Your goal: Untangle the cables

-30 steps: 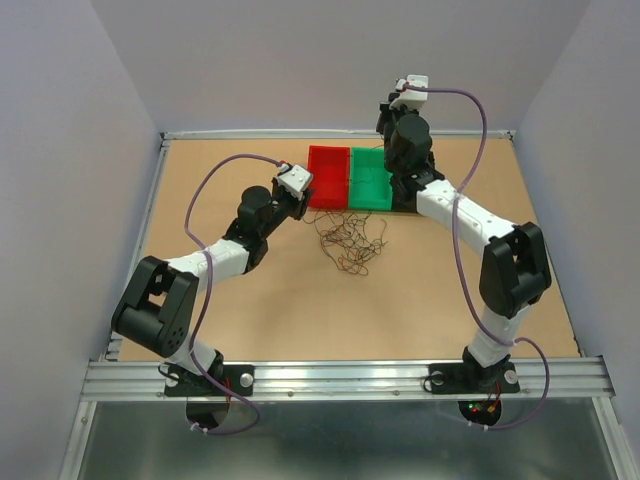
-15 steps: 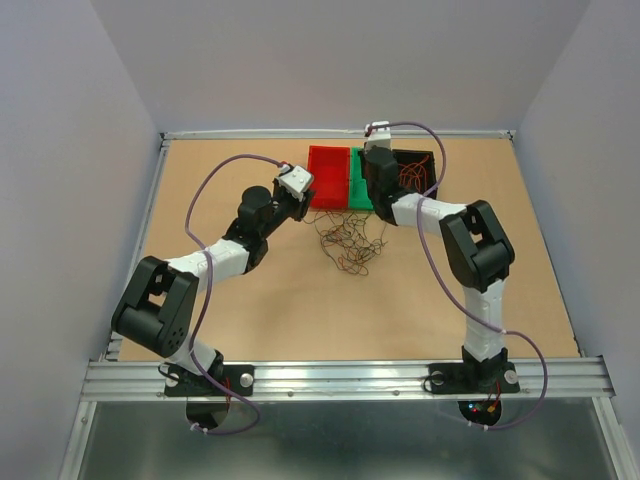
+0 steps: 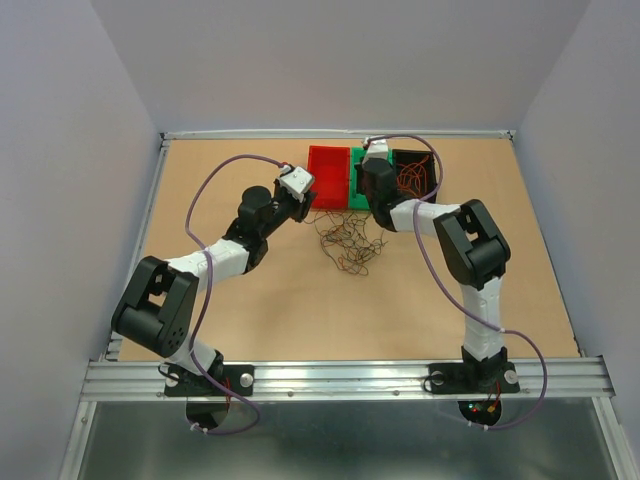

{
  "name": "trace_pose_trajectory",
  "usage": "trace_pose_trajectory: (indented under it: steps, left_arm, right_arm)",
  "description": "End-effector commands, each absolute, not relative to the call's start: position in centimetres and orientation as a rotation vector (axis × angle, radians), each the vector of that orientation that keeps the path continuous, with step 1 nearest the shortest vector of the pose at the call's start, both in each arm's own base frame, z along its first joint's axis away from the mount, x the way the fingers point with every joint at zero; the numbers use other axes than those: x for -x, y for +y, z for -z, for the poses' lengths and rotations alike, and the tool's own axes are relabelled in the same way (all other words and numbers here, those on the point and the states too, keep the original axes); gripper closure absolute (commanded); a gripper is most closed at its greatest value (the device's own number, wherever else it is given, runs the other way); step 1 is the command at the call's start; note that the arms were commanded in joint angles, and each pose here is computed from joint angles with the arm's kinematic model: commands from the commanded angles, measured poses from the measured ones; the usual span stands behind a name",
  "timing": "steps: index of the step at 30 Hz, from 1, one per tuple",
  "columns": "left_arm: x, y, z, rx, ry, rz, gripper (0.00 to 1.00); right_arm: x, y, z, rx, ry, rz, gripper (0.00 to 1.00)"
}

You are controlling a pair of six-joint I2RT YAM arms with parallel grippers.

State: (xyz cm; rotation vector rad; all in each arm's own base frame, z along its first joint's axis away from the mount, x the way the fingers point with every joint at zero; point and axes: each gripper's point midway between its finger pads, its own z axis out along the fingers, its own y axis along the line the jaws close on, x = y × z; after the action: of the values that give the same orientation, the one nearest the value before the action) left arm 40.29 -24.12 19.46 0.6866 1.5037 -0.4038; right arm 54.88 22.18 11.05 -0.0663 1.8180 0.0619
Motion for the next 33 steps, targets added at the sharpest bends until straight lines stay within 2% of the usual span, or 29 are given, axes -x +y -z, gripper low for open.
trace_pose_trajectory:
  steps: [1, 2, 4, 5, 8, 11, 12, 14, 15, 17, 23, 25, 26, 27, 33]
  left_arm:
    - [-40.7, -24.5, -23.3, -0.666, 1.405, 0.414, 0.55]
    - [-40.7, -24.5, -23.4, -0.663, 1.403, 0.414, 0.54]
    - [-40.8, -24.5, -23.4, -0.660, 1.405, 0.411, 0.54]
    - [-40.8, -24.5, -23.5, -0.658, 1.406, 0.411, 0.53]
    - [-40.9, -24.2, -23.7, -0.635, 1.409, 0.405, 0.52]
    - [-40.9, -23.8, -24.3, -0.588, 1.407, 0.406, 0.45]
    - [-40.9, -23.6, -24.8, -0.572, 1.399, 0.408, 0.36]
    - [-40.5, -22.9, -25.2, -0.523, 1.391, 0.403, 0.23]
    - [-40.5, -22.3, -26.4, -0.464, 1.370, 0.408, 0.11]
    - [-40.3, -21.8, -26.9, -0.373, 1.379, 0.442, 0.01]
    - [-39.0, -21.6, -29.3, -0.190, 1.380, 0.623, 0.01]
    - [-38.3, -21.6, -30.4, -0.139, 1.351, 0.687, 0.01]
    - [-38.0, -21.7, -30.4, -0.091, 1.359, 0.742, 0.01]
    - [-37.8, -21.7, -30.5, -0.063, 1.359, 0.765, 0.01]
    - [-37.1, -22.6, -30.3, 0.036, 1.382, 0.851, 0.01]
  right_arm:
    - [-54.8, 23.2, -11.3, 0.084, 1.818, -0.122, 0.95]
    - [-54.7, 23.7, -11.7, 0.096, 1.814, -0.133, 0.80]
    - [-54.5, 24.3, -13.1, 0.115, 1.798, -0.139, 0.59]
    - [-54.3, 24.5, -13.6, 0.125, 1.795, -0.135, 0.41]
    - [-53.6, 24.8, -16.4, 0.111, 1.758, -0.126, 0.26]
    - [-52.9, 25.0, -19.3, 0.073, 1.741, -0.173, 0.20]
    - [-52.7, 25.0, -19.7, 0.072, 1.746, -0.182, 0.20]
    - [-51.6, 25.3, -21.1, 0.069, 1.740, -0.218, 0.19]
    - [-50.9, 25.6, -20.8, 0.067, 1.752, -0.250, 0.19]
    - [-49.4, 25.9, -22.3, 0.040, 1.738, -0.326, 0.18]
    - [-43.0, 27.6, -21.7, -0.024, 1.718, -0.552, 0.11]
    - [-40.7, 27.5, -24.8, -0.102, 1.620, -0.646, 0.09]
    - [-39.5, 27.2, -23.2, -0.133, 1.643, -0.670, 0.09]
    - [-38.2, 27.4, -24.6, -0.153, 1.613, -0.714, 0.09]
    - [-35.9, 27.4, -24.1, -0.368, 1.570, -0.769, 0.08]
